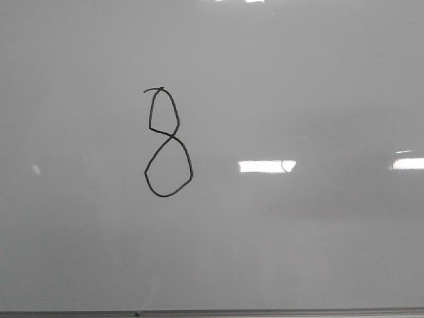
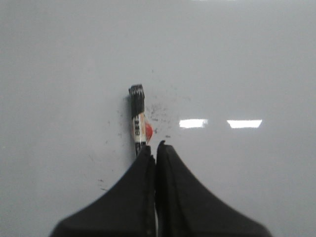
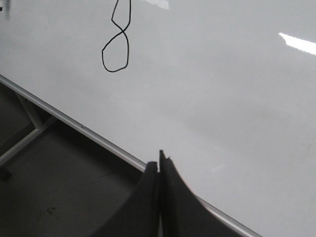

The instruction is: Write number 8 on whiteboard

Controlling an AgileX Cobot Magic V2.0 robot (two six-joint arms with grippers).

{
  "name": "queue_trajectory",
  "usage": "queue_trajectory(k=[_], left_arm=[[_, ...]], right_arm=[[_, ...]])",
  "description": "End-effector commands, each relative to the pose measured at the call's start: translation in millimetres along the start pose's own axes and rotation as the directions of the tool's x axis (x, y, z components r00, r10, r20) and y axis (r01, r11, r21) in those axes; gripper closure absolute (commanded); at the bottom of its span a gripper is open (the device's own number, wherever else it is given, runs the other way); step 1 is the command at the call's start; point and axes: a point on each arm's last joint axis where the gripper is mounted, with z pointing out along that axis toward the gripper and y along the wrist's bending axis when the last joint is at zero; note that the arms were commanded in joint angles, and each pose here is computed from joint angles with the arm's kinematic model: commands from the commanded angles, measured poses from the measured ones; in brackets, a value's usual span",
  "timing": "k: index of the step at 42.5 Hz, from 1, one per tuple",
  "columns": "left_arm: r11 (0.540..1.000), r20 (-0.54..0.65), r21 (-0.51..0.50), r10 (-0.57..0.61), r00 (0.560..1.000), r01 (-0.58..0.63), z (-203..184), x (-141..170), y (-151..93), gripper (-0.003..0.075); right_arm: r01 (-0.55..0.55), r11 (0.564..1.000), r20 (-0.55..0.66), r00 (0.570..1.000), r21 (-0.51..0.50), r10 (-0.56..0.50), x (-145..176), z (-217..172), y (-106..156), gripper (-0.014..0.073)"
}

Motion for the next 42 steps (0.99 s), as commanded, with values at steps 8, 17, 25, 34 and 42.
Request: queue_trajectory(k=[8, 17, 25, 34, 42], left_arm=[[1.0, 0.078, -0.012, -0.021, 0.997, 0.022, 6, 19, 1, 0.0741], [1.0, 0.067, -0.013, -0.021, 0.998, 0.022, 6, 20, 1, 0.0741], [1.0, 0.067, -0.013, -0.021, 0.998, 0.022, 6, 20, 1, 0.0741], [1.0, 0.067, -0.013, -0.021, 0.998, 0.022, 6, 20, 1, 0.0741], [1.0, 0.067, -0.013, -0.021, 0.998, 0.022, 6, 20, 1, 0.0741]], right_arm=[[-0.01, 1.0, 0.073, 0.997, 0.022, 0.008, -12, -3, -2, 0.0664], [-0.01, 1.0, 0.073, 0.997, 0.022, 0.008, -12, -3, -2, 0.0664], [-0.01, 1.0, 0.073, 0.997, 0.022, 0.008, -12, -3, -2, 0.0664], [-0.01, 1.0, 0.073, 0.997, 0.022, 0.008, -12, -3, -2, 0.0664], [-0.01, 1.0, 0.073, 0.997, 0.022, 0.008, -12, -3, -2, 0.0664]])
